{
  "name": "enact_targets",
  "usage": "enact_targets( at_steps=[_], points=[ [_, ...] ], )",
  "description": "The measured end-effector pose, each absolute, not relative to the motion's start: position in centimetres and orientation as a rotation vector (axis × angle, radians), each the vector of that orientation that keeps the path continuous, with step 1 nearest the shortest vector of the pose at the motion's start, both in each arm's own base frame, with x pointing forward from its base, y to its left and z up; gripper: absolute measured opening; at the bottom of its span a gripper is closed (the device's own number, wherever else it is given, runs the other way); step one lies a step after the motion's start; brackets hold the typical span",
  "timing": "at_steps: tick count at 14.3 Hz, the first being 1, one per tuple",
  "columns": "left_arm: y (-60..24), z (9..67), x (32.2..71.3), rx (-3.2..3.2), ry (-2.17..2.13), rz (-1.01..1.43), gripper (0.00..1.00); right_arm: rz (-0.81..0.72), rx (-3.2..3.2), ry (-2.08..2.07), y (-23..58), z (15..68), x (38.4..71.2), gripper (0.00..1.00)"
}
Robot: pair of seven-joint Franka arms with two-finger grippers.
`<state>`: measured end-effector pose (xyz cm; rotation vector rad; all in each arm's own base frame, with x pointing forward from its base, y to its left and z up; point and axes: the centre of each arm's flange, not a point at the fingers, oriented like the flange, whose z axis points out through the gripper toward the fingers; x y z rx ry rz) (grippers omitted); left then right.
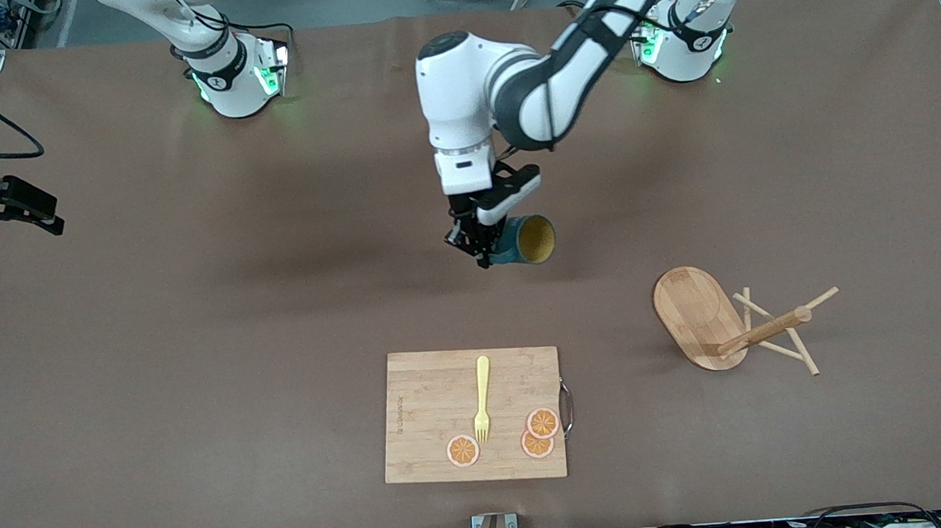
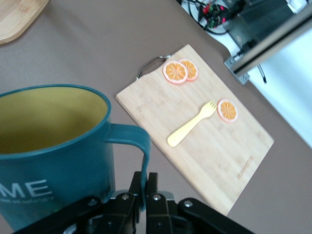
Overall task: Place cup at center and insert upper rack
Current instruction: 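Lift the mug with the left gripper and carry it toward the mug tree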
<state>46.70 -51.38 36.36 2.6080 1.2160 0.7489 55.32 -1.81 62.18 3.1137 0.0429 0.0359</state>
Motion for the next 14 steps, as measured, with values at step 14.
enact_targets(
  at_steps=[14],
  points=[
    [-30.2, 47.1, 61.3, 2.136, 1.678, 0.037, 0.07, 0.077, 3.112, 0.064, -1.0, 62.7, 55.5, 1.0]
  ],
)
